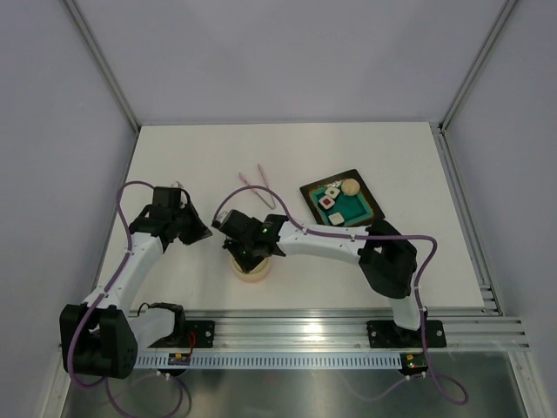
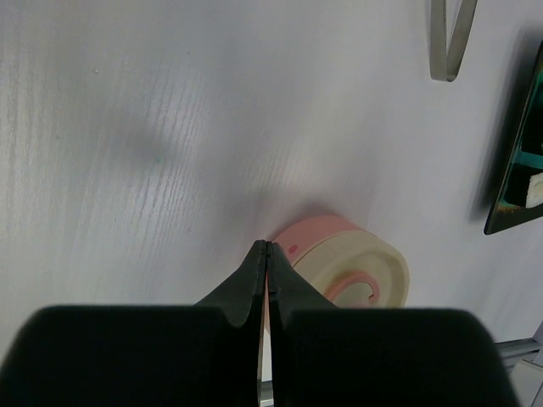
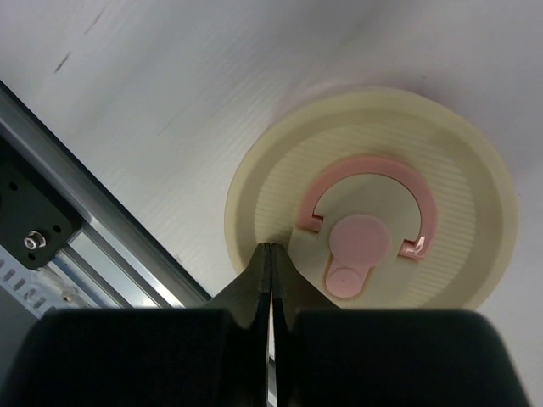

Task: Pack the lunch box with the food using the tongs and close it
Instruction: Close the box lid on the packing box, then reset both arms

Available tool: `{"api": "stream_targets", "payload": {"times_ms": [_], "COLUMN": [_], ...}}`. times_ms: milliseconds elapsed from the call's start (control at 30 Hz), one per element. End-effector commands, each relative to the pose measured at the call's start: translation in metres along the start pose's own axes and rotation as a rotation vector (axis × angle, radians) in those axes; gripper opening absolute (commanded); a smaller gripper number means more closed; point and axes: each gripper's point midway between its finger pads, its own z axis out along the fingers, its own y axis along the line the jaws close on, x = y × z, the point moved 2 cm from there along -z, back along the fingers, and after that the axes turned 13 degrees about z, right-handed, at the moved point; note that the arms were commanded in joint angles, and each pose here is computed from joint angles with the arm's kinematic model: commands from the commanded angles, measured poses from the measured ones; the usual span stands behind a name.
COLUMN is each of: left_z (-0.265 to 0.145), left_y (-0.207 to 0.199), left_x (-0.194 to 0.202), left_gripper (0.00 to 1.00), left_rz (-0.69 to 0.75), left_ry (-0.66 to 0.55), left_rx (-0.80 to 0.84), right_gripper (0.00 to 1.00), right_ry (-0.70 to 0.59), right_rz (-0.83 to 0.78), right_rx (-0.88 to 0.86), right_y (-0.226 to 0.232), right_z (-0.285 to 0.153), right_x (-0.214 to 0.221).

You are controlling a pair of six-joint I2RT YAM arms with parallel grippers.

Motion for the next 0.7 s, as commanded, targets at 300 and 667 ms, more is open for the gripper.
{"api": "stream_targets", "payload": {"times_ms": [300, 667], "left_z": [-0.012, -0.046], "left_y": [-0.008, -0.025], "left_x": [-0.017, -0.057], "left_gripper": [0.00, 0.99], "left_rz": [0.034, 0.113], "left_ry": [-0.073, -0.250], "left_rx": [0.022, 0.054], "right_gripper": [0.49, 1.00], "right_ry": [-0.360, -0.547], "right_rz": [0.102, 0.556], "right_rx": [0.190, 0.382], "right_y": [-0.058, -0.206], "right_z": [-0.108, -0.184], "right_x": [-0.061, -0.065]}}
